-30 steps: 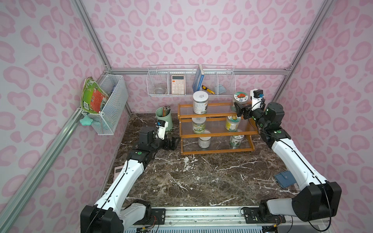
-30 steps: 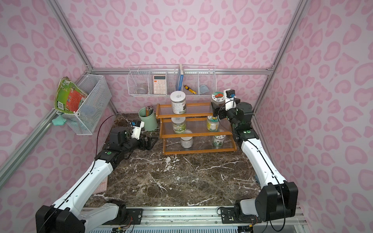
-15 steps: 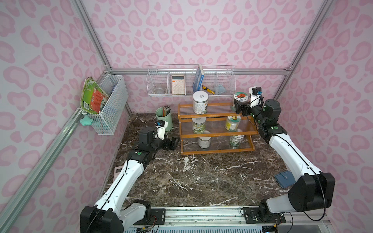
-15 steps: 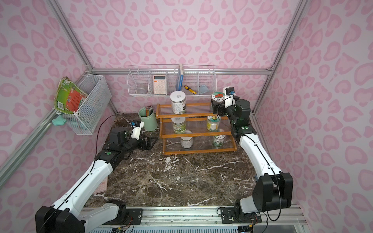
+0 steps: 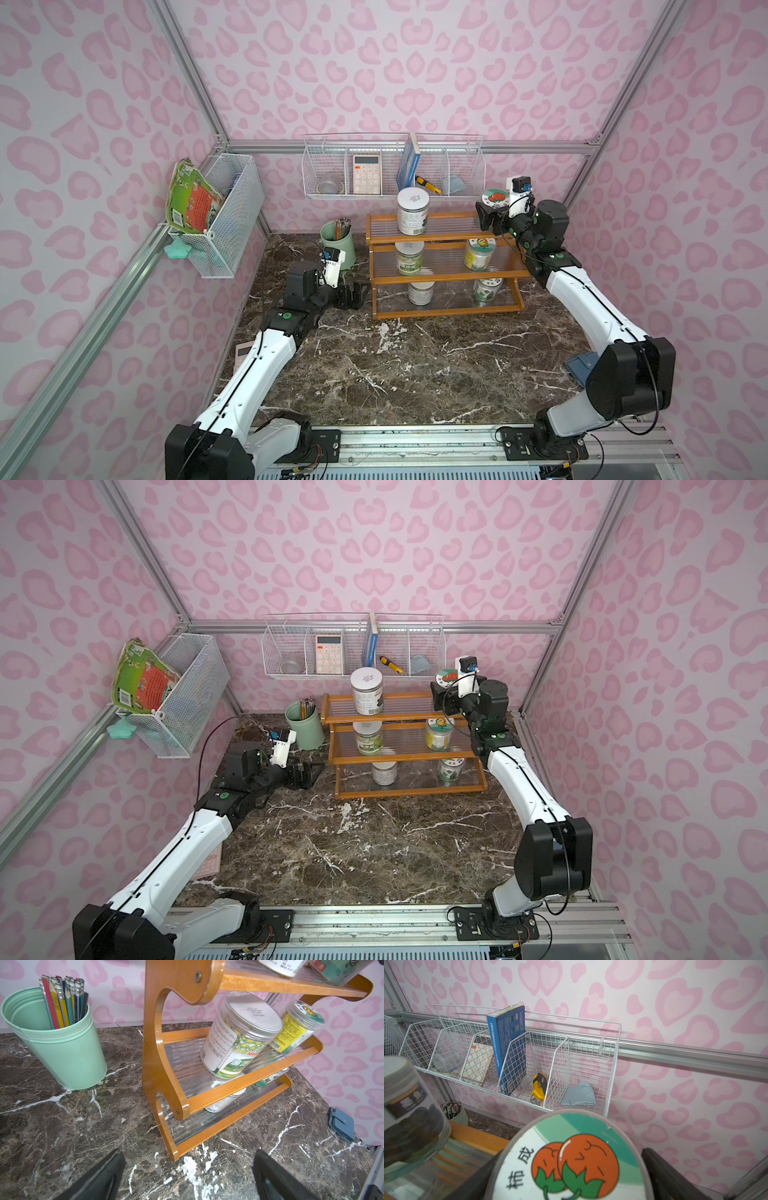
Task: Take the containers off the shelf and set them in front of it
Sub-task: 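Pick up a container from the shelf.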
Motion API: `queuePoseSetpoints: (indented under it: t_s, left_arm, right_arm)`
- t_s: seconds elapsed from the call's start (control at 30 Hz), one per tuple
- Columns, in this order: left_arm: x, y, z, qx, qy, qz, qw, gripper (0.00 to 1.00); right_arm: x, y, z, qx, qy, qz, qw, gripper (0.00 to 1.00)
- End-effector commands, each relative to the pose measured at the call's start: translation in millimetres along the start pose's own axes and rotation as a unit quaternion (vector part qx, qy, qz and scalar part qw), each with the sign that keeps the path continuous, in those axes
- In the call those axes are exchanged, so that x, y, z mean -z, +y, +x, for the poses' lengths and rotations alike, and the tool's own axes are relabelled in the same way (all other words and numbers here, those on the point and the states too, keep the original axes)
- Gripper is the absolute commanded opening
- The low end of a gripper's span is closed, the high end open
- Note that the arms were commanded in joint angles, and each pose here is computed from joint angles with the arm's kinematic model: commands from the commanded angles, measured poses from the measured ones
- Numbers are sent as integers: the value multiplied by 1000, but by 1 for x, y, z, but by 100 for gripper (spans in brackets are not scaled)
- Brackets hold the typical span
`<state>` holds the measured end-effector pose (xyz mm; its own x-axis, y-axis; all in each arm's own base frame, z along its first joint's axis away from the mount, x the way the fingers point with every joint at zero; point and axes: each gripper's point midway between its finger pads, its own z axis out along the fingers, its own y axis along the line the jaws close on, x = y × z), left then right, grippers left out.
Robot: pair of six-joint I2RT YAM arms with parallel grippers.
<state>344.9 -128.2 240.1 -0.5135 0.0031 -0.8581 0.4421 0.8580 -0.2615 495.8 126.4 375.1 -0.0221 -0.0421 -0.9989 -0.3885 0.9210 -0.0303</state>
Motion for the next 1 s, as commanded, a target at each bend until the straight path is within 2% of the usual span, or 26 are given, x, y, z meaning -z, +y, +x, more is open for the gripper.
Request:
queuePoseSetpoints:
  t_s: [0.0,0.13,0.23,0.67,0.77,0.8,0.97]
  left_arm:
    - [1,0,-2,-7,0,-2,1000,100]
    - [2,1,-3,-8,-2,-4,1000,99]
    - [2,0,-4,-9,-2,-4,1000,99]
    - [3,1,-3,-8,-2,-6,1000,99]
    - [2,1,-3,-7,-1,-6,1000,100]
    - [2,1,-3,-7,-1,-6,1000,99]
    - [1,0,-3,-5,0,-1,1000,100]
  right_arm:
    - [-1,-2,-17,0,-19,5,1000,98]
    - [-2,-3,-17,-1,-19,8,1000,78]
    - [-2,-3,-18,1,-20,7,1000,71]
    - [24,9,-52,8,-49,-10,999,68]
    - [40,15,-61,12,-52,-14,998,68]
    - [46,18,-52,9,-42,-16,999,68]
    - [88,41,-46,6,-37,-30,999,68]
